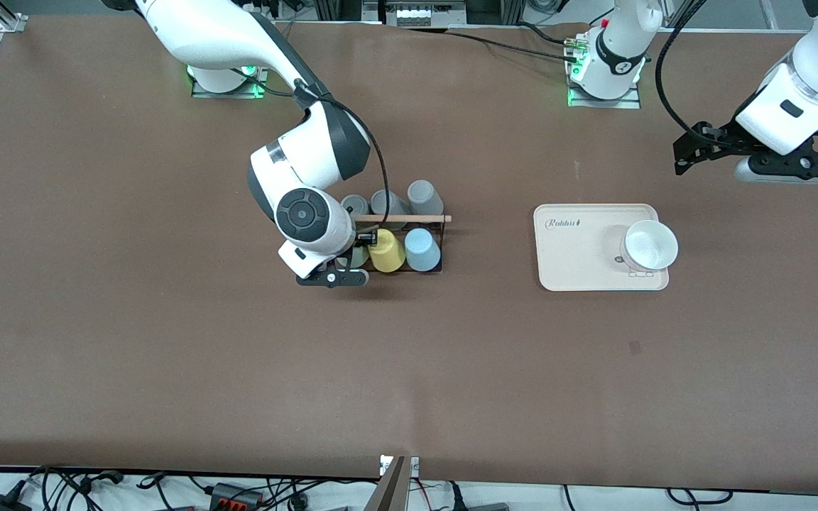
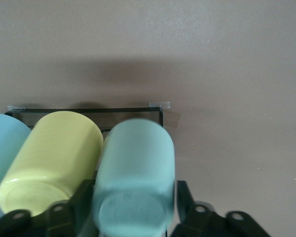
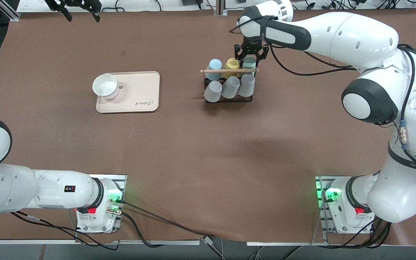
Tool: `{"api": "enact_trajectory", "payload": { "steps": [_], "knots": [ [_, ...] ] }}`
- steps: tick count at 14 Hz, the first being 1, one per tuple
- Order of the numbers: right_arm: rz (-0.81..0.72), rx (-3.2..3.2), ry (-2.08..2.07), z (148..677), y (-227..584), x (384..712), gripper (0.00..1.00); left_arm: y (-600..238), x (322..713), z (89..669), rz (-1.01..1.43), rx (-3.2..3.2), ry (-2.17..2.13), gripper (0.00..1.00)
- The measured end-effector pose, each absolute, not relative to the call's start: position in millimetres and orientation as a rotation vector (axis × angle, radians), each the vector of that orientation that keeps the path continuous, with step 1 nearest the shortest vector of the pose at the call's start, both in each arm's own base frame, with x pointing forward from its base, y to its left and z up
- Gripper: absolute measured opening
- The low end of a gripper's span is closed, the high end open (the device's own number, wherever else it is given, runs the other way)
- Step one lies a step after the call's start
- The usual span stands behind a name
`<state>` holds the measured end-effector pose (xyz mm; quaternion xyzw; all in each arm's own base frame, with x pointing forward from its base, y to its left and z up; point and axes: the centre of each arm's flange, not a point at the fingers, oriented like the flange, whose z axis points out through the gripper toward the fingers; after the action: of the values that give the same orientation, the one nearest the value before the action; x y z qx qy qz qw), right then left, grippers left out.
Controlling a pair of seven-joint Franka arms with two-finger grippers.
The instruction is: Hang scattered cups on rack with three cups
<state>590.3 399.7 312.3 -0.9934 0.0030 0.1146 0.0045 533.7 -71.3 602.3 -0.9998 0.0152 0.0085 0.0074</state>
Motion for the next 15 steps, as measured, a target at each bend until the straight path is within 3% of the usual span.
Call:
{"api": "enact_trajectory", "payload": {
  "steps": [2,9,15],
  "knots": [
    [0.333,-3.107,0.017,321,399,595,0.99,-71,534,602,0.028,-3.126,0.047,1.00],
    [0.213,-3.077,0.110,398,357,620,1.00,-70,534,602,0.030,-3.126,0.043,1.00],
    [0.077,-3.039,0.298,477,233,660,1.00,-69,534,602,0.031,-3.126,0.042,1.00]
  ]
}}
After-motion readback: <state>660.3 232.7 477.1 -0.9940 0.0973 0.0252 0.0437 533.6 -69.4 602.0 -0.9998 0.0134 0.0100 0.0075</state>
